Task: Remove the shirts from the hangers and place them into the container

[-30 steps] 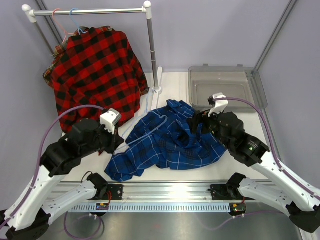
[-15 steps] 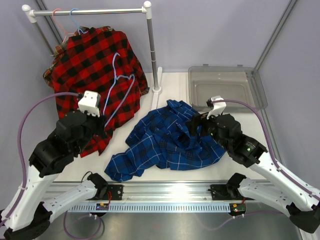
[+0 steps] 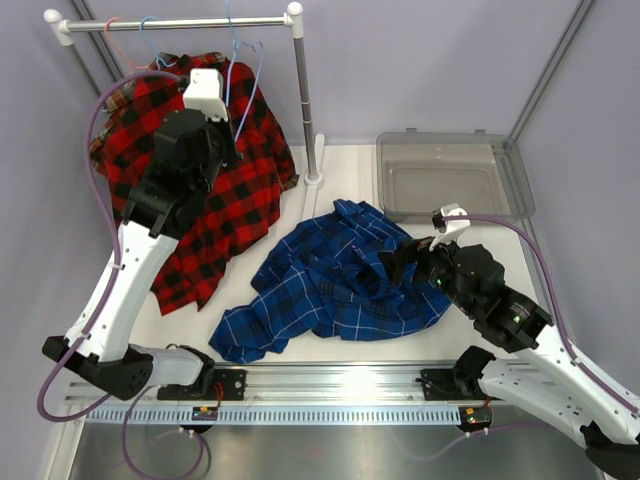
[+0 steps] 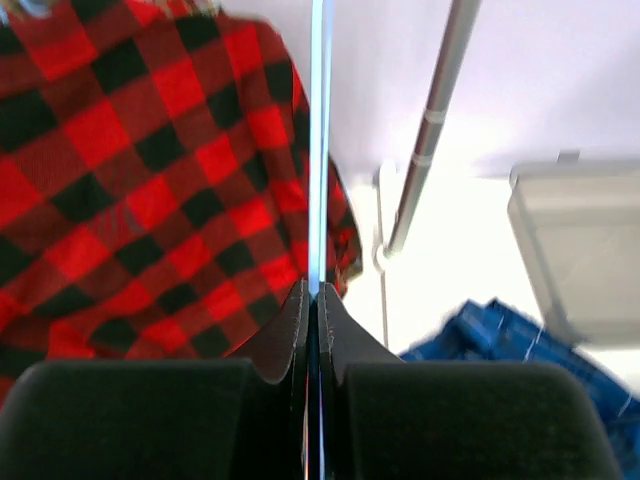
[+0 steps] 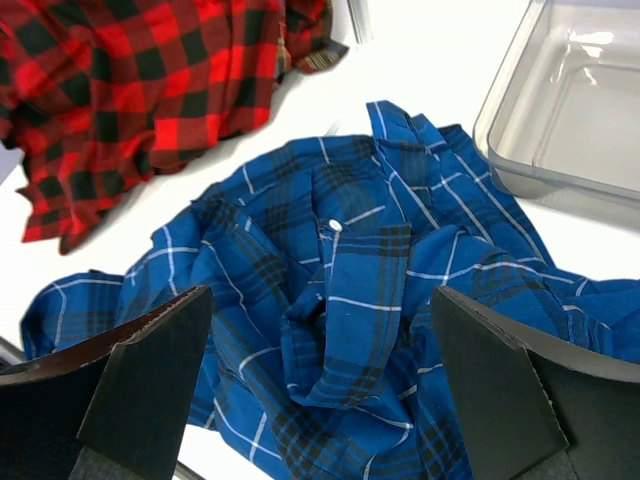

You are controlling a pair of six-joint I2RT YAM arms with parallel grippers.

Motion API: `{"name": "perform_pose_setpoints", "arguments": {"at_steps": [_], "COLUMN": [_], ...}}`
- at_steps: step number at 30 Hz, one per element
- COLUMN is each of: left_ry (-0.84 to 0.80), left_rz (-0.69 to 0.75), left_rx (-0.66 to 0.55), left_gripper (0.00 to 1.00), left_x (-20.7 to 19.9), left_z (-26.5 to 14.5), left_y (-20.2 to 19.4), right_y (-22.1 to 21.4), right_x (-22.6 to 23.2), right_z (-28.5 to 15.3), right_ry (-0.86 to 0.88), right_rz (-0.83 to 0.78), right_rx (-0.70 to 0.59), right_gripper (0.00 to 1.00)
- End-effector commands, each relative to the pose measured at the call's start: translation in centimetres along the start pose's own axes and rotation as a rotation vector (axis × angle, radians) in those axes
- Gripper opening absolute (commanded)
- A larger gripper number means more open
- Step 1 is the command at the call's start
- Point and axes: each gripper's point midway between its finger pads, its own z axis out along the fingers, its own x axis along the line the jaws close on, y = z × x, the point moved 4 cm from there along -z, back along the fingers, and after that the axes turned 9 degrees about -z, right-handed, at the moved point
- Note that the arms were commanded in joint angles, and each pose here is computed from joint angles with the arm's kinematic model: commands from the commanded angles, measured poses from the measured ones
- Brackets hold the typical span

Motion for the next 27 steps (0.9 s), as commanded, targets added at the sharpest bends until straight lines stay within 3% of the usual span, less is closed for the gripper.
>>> {"name": "perform_pose_setpoints", "arguments": {"at_steps": [1,9,20,22,23,25,26,27], "left_ry": [-0.101,-0.063,-0.083,-0.093,-0.094,-0.095,-0.097,-0.094], "left_rz": [-0.084,-0.075,-0.080,-0.083,-0.085,-0.086,-0.090,-0.088], "left_rx": [-0.160,-0.034,0.083,0.082,0.079,0.076,0.058,0.060], "left_gripper": [0.00,0.00,0.00,0.07,0.21,0.37,0.52,0.60], "left_x": [-1.6,-1.2,-1.1,-1.2,-1.1,-1.0,-0.9,-0.7], "left_z": [0.7,6.8,8.6,8.2,8.0,7.5,6.7,6.4], "left_y": [5.5,1.5,-3.0,-2.9,-2.8,-2.7,-2.1,-2.2], "right_y": [0.9,0.4,0.2,0.1,0.0,-0.3,-0.3,-0.6], "right_x": [0.7,0.6,0.6,0.5,0.4,0.3,0.3,0.3], "right_z": [-0.5,-0.8,-0.9,-0.9,-0.8,-0.6,-0.6,-0.3], "right_ry": [0.055,0.055,0.051,0.044,0.041,0.028,0.025,0.021], "right_rz": [0.020,0.031,0.046,0.048,0.048,0.047,0.048,0.047], "right_rx": [-0.057,-0.066,-0.055,-0.051,-0.048,-0.031,-0.024,-0.006], "right_gripper": [1.00,1.00,0.99,1.00,0.99,0.99,1.00,1.00]}}
